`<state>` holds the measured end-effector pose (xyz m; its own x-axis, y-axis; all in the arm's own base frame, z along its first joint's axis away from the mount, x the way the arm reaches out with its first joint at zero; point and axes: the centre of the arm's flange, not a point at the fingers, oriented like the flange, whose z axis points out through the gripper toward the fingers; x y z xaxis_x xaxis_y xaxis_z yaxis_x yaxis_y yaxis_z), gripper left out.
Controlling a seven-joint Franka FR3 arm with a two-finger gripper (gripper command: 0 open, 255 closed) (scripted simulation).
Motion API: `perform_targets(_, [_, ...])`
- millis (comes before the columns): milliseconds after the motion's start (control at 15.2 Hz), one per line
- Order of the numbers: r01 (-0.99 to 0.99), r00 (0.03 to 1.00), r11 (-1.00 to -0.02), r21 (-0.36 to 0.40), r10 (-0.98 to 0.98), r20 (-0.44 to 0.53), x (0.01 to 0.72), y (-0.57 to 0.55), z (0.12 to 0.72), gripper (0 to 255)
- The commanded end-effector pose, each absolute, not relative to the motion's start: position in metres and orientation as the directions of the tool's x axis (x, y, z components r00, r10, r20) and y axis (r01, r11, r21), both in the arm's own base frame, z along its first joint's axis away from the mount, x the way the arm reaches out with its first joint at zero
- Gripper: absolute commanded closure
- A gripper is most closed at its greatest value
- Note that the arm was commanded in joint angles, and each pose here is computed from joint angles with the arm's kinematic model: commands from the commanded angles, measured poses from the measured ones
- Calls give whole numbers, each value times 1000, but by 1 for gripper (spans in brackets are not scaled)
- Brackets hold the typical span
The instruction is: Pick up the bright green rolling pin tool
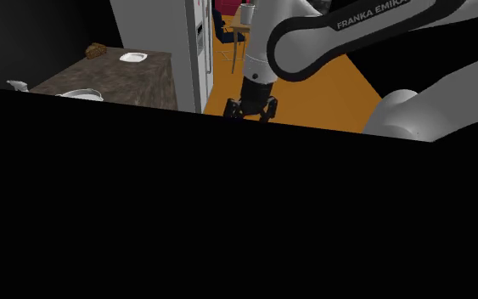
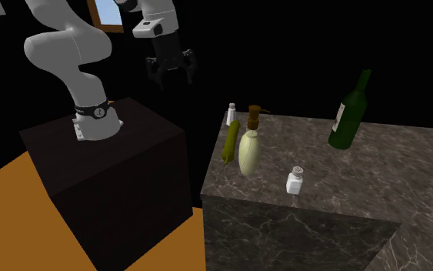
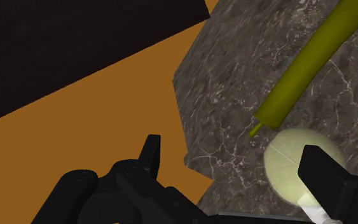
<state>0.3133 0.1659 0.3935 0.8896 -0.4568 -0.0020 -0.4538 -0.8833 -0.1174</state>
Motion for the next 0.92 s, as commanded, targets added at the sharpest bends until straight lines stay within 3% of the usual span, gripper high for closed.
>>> perform_targets(0, [-495, 867, -861, -117, -498, -4, 313, 185, 372, 0])
perform_targets(858, [-715, 697, -692, -100, -717, -15, 349, 300, 248, 0])
